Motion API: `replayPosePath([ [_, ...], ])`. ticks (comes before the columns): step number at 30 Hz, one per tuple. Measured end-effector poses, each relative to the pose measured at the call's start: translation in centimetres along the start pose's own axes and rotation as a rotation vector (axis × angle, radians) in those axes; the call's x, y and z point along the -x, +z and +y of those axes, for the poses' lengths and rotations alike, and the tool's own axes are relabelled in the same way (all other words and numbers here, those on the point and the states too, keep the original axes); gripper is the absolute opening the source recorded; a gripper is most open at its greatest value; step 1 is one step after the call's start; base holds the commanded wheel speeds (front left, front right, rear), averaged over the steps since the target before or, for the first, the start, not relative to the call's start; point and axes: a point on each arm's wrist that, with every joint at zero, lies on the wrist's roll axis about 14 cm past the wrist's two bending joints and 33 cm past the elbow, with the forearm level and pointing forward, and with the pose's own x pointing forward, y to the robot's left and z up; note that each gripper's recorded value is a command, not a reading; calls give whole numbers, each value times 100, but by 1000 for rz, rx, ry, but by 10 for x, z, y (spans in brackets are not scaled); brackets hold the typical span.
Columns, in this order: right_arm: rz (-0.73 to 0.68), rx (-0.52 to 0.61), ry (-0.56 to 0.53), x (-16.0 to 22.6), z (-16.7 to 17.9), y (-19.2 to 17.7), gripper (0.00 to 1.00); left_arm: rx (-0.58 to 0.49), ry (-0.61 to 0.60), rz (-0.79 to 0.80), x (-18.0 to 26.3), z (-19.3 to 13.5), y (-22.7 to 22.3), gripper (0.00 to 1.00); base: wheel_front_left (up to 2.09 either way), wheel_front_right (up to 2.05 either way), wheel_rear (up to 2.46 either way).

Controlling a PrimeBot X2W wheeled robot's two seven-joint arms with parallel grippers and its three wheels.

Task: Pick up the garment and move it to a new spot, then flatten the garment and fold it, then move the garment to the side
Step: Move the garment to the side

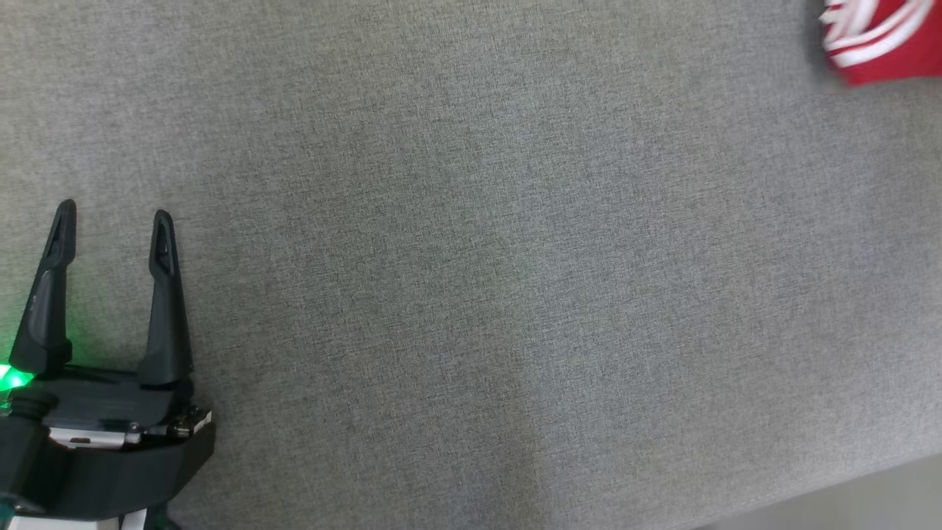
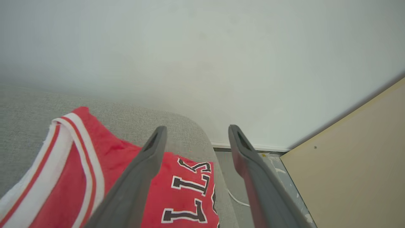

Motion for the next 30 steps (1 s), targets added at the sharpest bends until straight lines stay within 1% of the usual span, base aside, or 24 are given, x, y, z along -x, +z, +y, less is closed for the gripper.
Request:
replayPosePath([
  [4,-63,-11,6,2,3,15,100,14,17,-1,2,1,2,100,0,0,0],
  [8,-187,-34,24,9,9,45,100,27,45,0,9,3,7,100,0,0,0],
  [13,-310,-103,71,27,27,76,100,31,86,10,24,6,16,100,0,0,0],
  [17,-377,-170,117,50,45,91,100,30,129,10,41,10,28,100,0,0,0],
  [22,-420,-240,178,86,69,94,100,18,181,-24,65,16,54,100,0,0,0],
  [25,-423,-282,218,110,86,87,100,10,213,-37,82,20,66,100,0,0,0],
  [30,-424,-364,256,149,104,73,100,5,248,-74,107,20,87,100,0,0,0],
])
